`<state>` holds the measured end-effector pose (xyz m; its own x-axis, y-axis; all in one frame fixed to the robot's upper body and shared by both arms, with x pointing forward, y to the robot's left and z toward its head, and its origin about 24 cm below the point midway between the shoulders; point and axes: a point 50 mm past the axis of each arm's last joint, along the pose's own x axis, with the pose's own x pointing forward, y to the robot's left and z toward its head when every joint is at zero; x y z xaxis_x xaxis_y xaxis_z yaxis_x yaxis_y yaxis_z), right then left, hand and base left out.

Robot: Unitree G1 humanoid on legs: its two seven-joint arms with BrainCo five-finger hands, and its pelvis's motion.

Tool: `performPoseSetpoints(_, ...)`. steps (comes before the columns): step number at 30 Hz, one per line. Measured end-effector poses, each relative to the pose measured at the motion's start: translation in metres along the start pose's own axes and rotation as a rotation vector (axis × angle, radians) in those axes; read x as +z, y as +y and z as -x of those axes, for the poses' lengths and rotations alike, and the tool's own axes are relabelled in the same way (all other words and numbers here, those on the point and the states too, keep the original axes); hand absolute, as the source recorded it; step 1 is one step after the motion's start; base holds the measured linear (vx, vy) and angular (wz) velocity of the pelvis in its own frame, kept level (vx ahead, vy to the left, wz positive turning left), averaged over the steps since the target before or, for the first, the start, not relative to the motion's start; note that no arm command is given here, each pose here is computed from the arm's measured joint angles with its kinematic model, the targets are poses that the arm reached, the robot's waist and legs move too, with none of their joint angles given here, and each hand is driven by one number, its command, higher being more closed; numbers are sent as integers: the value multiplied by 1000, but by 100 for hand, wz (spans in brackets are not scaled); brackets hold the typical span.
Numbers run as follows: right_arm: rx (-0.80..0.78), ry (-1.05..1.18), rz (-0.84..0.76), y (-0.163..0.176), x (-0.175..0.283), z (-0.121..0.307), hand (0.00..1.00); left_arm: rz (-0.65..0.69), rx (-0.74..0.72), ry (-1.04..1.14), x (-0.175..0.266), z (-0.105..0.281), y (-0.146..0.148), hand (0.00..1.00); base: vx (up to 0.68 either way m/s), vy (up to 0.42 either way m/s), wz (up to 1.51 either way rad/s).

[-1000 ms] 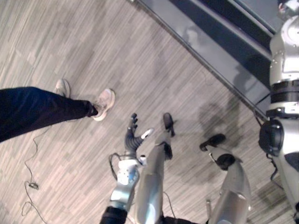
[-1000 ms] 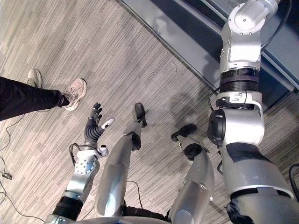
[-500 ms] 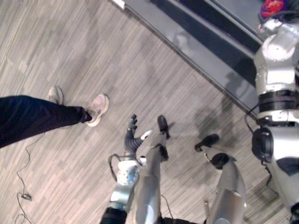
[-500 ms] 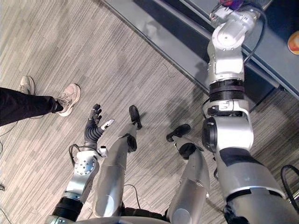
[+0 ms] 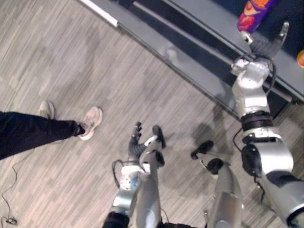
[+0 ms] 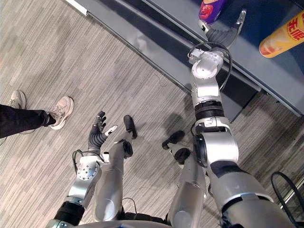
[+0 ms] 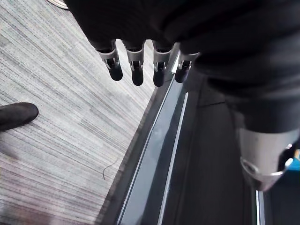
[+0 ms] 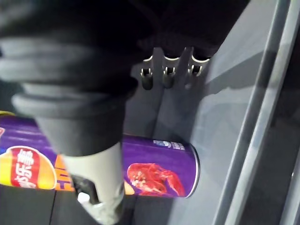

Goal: Put the gum and the chips on the shelf.

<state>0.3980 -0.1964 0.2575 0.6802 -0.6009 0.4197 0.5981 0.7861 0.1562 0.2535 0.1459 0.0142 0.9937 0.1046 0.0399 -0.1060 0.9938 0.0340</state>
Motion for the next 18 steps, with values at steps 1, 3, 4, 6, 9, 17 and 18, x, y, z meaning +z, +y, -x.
performPoseSetpoints(1,8,37,1,1,-10,6,0,-11,-3,25,-6,1,1,0,-30,-23,-11)
performPoseSetpoints(3,26,101,-13,6,-27,19,0,-35,-6,75,-17,4,5,0,-29,-22,-24)
performPoseSetpoints(4,42,140,-7,8,-39,29,0,-49,-12,117,-27,7,8,0,-16,-18,-29)
performPoseSetpoints(6,89,190,10,12,-56,45,0,-46,-30,202,-42,12,11,0,8,-11,-35)
performPoseSetpoints(9,152,295,21,13,-88,78,0,-5,-42,381,-74,25,19,0,31,7,-35)
performPoseSetpoints(17,603,536,97,-21,-161,228,0,119,320,838,-141,79,95,0,83,33,-44)
performPoseSetpoints(18,641,560,119,-28,-167,239,0,127,339,872,-145,85,97,0,186,66,-52)
